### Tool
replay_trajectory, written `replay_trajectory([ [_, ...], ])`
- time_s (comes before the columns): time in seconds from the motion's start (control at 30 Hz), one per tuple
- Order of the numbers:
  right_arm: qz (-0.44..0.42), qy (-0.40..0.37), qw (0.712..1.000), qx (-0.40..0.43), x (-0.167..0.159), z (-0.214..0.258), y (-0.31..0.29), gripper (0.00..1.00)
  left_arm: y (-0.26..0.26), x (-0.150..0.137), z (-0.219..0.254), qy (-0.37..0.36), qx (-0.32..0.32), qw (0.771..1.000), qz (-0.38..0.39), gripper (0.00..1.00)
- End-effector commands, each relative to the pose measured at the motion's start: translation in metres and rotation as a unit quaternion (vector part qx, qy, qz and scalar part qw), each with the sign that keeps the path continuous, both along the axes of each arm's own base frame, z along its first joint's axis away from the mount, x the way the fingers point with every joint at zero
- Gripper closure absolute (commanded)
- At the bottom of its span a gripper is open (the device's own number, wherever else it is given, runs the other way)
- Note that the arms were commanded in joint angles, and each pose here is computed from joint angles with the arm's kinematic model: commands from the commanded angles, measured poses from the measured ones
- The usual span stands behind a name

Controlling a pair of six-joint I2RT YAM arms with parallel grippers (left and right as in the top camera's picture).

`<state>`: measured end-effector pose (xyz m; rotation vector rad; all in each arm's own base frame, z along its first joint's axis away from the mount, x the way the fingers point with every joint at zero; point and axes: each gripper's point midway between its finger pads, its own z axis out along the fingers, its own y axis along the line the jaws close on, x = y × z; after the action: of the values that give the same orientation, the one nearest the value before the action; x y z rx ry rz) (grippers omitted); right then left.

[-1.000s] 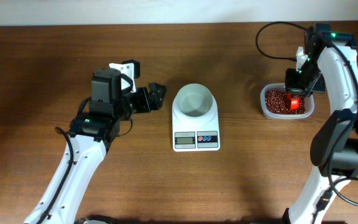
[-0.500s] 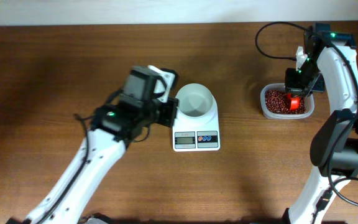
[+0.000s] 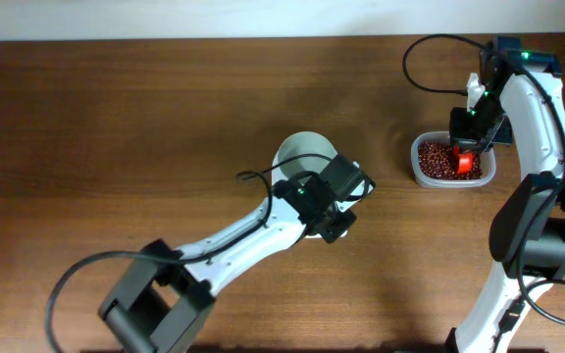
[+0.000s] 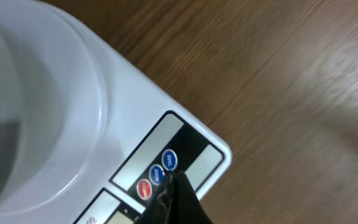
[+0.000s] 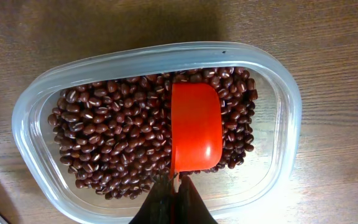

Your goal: Scoop item into bowl and weigh 50g on scale

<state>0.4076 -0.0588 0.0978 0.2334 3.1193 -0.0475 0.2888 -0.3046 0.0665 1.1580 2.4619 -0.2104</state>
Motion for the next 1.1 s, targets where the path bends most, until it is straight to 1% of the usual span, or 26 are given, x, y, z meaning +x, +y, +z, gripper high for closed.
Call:
replay_trajectory([
  [0.0, 0.004, -0.001, 1.0, -0.009, -0.001, 0.001, 0.0, 0.96, 0.004, 0.002, -0.025, -0.003, 0.04, 0.999, -0.03, 1.0],
  [0.07, 0.004, -0.001, 1.0, -0.009, -0.001, 0.001, 0.0, 0.96, 0.013, 0.014, -0.024, -0.033, 0.067, 0.997, -0.018, 1.0],
  [0.13, 0.005, -0.001, 1.0, -0.009, -0.001, 0.001, 0.0, 0.96, 0.023, 0.017, -0.024, -0.045, 0.092, 0.995, -0.007, 1.0],
  [0.27, 0.005, 0.0, 1.0, -0.008, -0.002, 0.001, 0.0, 0.96, 0.029, 0.013, -0.027, -0.035, 0.105, 0.994, -0.009, 1.0],
  [0.47, 0.005, -0.001, 1.0, -0.009, -0.001, 0.001, 0.0, 0.96, 0.036, 0.007, -0.047, -0.01, 0.131, 0.991, -0.012, 1.0],
  [0.6, 0.005, -0.001, 1.0, -0.009, -0.001, 0.001, 0.0, 0.96, 0.028, -0.002, -0.048, -0.01, 0.13, 0.991, -0.026, 1.0],
  [0.83, 0.005, -0.004, 1.0, -0.009, 0.0, 0.001, 0.0, 0.95, 0.029, -0.002, -0.052, -0.011, 0.13, 0.991, -0.026, 1.0],
  [1.07, 0.005, -0.005, 1.0, -0.009, 0.001, 0.002, 0.0, 0.92, 0.029, 0.004, -0.052, -0.029, 0.129, 0.991, -0.02, 1.0],
])
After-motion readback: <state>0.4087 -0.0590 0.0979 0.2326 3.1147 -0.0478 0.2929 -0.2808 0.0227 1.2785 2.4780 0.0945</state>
